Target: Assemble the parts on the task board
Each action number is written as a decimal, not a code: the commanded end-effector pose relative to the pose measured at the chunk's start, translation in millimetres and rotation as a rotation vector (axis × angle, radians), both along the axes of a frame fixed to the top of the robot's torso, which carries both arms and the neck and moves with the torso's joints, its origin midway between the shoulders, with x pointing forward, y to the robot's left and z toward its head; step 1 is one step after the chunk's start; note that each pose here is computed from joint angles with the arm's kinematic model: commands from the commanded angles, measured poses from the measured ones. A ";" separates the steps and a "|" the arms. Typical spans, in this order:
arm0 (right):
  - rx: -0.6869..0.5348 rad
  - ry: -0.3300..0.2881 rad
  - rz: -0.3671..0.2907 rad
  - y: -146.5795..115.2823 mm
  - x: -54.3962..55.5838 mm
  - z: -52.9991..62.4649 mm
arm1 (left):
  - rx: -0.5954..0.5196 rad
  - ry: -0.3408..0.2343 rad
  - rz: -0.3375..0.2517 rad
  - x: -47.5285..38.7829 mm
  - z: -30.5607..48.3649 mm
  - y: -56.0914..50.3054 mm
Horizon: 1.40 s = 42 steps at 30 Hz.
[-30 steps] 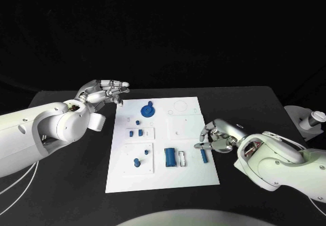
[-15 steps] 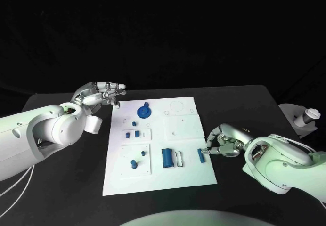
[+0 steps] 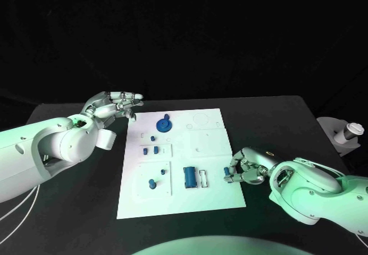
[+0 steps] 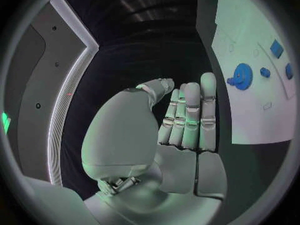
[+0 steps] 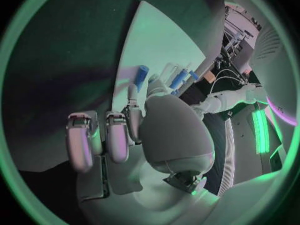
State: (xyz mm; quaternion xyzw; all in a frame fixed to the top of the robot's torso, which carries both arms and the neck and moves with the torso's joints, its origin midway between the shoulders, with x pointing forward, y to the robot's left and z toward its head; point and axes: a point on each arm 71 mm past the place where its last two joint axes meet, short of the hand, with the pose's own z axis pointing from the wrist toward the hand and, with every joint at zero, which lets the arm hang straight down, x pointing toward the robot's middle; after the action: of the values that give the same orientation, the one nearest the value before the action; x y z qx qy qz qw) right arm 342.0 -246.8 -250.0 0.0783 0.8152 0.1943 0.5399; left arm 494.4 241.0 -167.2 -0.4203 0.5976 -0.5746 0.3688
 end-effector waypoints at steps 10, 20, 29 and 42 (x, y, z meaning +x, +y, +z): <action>-0.080 -0.014 0.054 10.8 1.9 -9.2 | -0.010 -0.001 -0.017 -1.0 1.0 -1.6; -0.129 -0.058 0.088 17.6 4.8 -10.8 | -0.010 0.001 -0.019 -1.5 1.0 -1.8; -0.147 -0.077 0.107 21.9 4.6 -10.0 | -0.010 0.003 -0.021 -1.9 0.9 -1.6; -0.052 -0.129 0.085 34.4 -1.3 5.5 | -0.009 0.004 -0.021 -2.3 0.9 -1.3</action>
State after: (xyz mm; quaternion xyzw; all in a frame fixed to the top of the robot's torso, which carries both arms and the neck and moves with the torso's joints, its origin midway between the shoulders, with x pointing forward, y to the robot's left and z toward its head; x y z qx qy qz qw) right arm 340.5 -213.3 -248.2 0.0037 0.7933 0.1993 0.5752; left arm 493.0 242.3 -167.2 -0.4212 0.5993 -0.5736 0.3667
